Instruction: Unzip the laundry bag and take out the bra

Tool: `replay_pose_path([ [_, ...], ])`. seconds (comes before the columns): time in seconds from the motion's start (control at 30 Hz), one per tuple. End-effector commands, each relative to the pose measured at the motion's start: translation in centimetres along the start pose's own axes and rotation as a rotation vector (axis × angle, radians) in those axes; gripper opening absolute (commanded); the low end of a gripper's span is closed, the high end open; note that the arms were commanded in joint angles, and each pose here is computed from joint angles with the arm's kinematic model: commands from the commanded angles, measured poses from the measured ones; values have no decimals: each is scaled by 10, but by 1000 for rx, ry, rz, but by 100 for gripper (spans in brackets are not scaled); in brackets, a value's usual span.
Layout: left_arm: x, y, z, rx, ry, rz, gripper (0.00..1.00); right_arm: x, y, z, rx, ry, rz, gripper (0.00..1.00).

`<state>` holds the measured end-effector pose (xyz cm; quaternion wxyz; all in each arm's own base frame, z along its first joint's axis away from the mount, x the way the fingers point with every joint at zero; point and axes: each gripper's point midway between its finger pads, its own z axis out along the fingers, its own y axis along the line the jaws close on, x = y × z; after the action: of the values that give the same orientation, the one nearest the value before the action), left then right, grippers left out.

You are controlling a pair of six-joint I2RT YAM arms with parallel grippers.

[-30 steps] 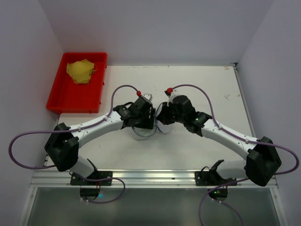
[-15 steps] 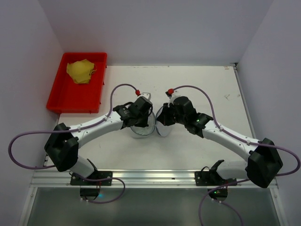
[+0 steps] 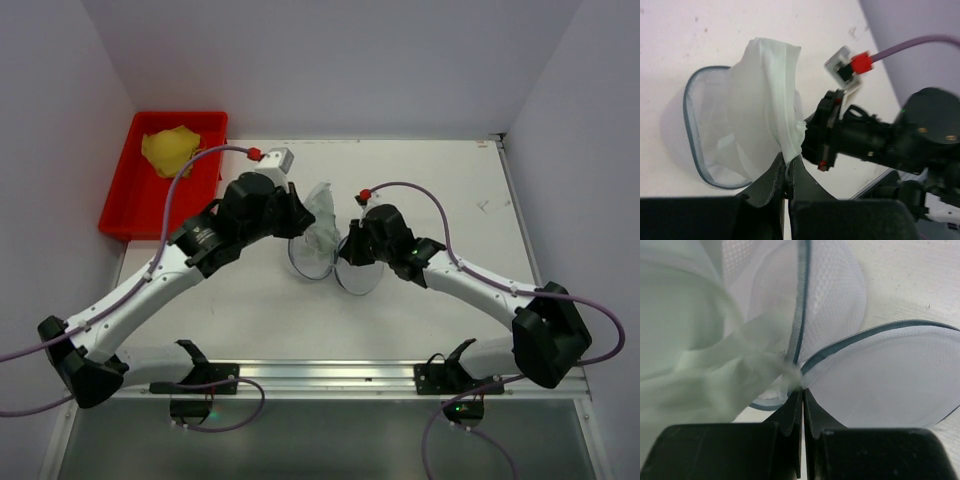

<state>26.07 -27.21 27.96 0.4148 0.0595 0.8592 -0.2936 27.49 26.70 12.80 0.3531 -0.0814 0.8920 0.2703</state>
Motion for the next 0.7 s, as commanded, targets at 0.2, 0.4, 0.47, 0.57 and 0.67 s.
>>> replay_pose_path([
  [0.2,-124,-29,-79,178,-303,-62,0,8,-16,12,50,8,35,0],
  [0.4,-175,30,-111,-182,-459,-34,0,14,-29,11,86,29,80,0],
  [0.47,-186,67,-120,-384,-514,-22,0,15,-29,9,77,40,88,0],
  [0.57,-196,109,-136,-601,-567,10,0,15,-25,6,56,44,84,0],
  [0.67,-205,152,-136,-759,-571,50,0,13,-19,3,25,41,77,0],
])
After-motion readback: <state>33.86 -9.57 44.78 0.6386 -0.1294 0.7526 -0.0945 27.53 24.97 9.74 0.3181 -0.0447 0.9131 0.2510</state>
